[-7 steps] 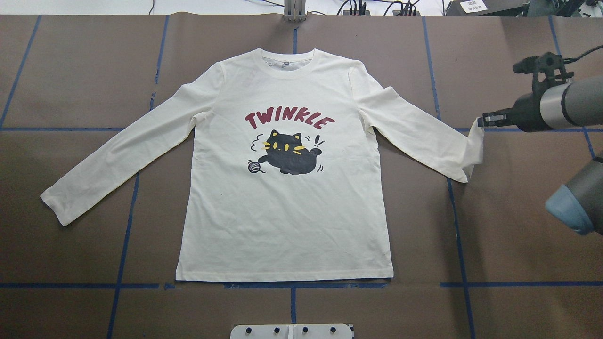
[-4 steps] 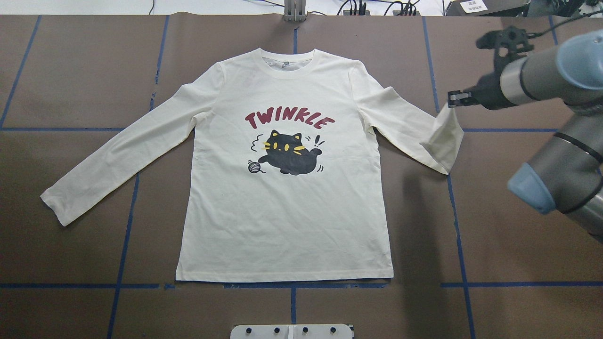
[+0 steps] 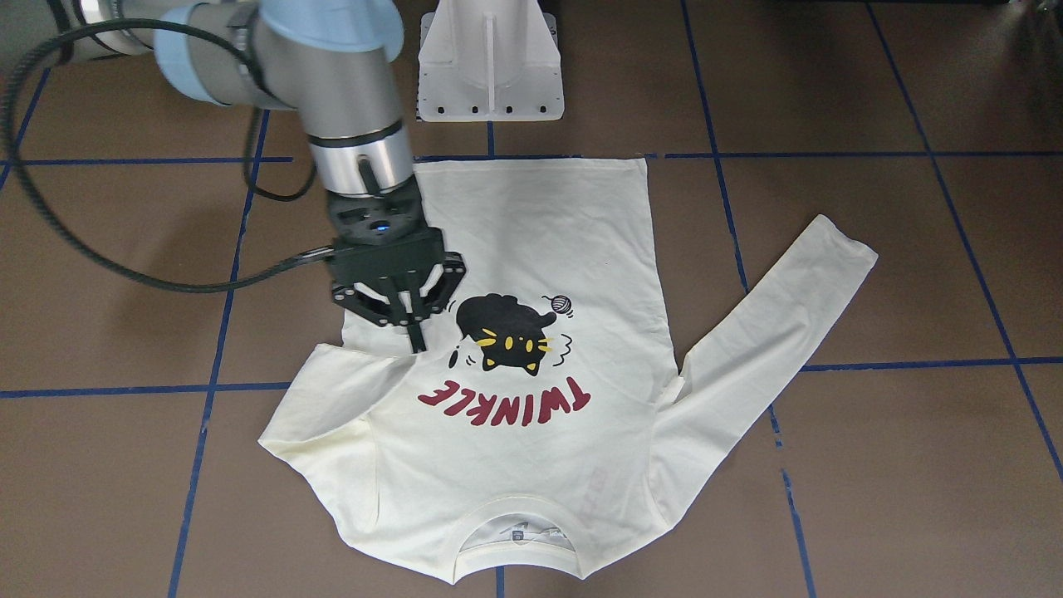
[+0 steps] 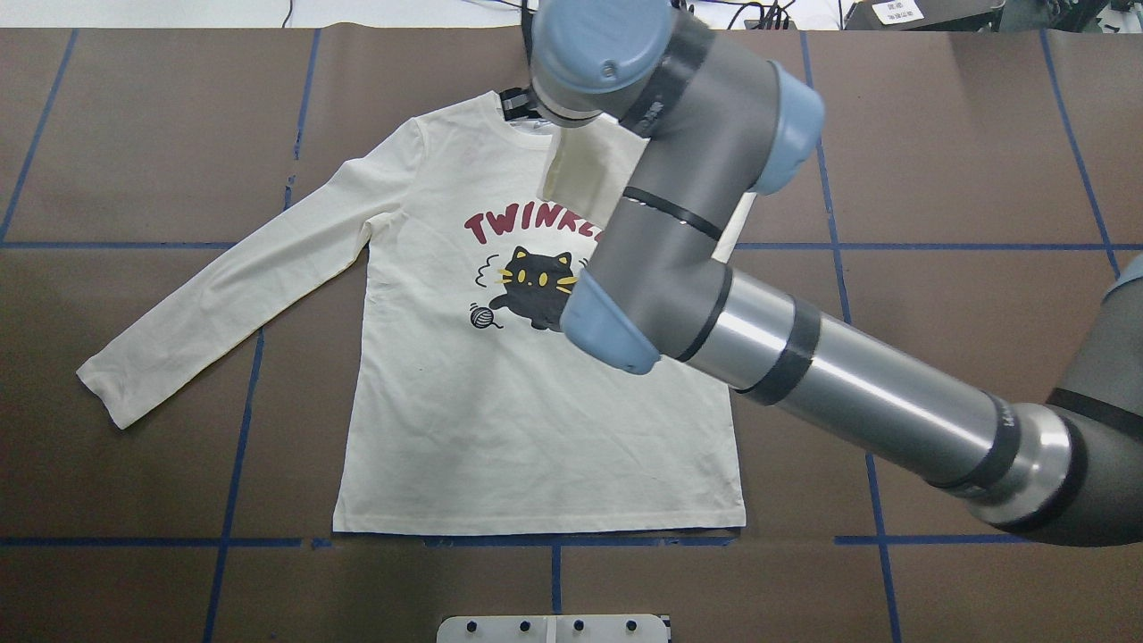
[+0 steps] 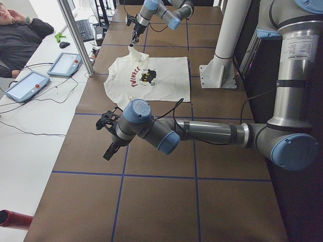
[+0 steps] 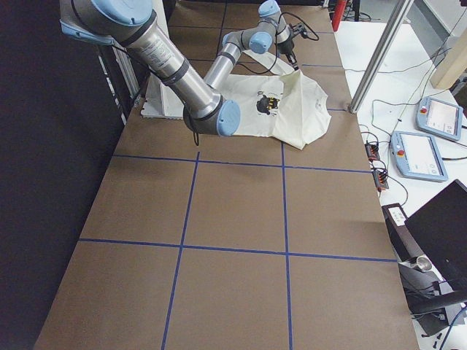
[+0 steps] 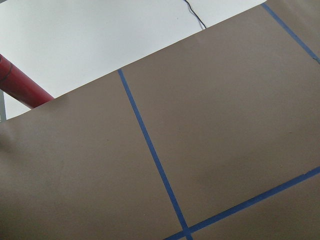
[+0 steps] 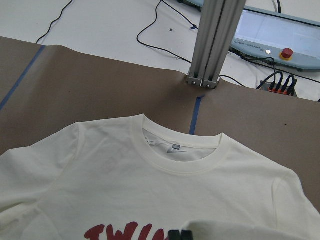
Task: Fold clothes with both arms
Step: 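Lift the sleeve with the right gripper and carry it across the shirt body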
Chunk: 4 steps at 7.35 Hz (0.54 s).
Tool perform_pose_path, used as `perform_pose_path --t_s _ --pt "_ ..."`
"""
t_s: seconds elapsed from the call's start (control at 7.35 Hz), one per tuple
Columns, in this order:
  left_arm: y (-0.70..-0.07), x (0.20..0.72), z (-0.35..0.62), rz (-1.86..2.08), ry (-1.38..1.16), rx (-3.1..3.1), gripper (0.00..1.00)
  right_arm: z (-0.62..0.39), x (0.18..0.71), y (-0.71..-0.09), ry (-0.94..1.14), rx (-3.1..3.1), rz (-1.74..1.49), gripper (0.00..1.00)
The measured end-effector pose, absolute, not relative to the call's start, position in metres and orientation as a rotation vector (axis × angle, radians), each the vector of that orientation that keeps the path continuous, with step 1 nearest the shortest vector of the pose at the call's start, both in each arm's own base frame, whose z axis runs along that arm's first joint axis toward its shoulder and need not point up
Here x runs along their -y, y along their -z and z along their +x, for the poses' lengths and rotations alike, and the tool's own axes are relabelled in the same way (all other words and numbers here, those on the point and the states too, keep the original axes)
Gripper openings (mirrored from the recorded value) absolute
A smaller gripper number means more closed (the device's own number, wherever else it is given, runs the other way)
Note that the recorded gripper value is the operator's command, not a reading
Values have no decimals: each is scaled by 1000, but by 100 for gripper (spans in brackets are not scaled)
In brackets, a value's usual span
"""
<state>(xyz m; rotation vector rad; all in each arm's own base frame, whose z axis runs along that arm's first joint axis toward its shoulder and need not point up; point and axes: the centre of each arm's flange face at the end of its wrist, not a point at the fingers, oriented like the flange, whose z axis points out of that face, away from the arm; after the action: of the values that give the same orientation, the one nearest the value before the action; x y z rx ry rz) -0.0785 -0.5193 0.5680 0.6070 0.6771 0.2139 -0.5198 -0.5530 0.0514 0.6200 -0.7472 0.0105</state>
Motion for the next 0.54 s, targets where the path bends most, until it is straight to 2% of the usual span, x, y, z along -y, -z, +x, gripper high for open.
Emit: perform_pose_path --t_s 0.54 --pt "-576 520 -78 592 -210 -680 100 -667 527 12 -161 726 622 0"
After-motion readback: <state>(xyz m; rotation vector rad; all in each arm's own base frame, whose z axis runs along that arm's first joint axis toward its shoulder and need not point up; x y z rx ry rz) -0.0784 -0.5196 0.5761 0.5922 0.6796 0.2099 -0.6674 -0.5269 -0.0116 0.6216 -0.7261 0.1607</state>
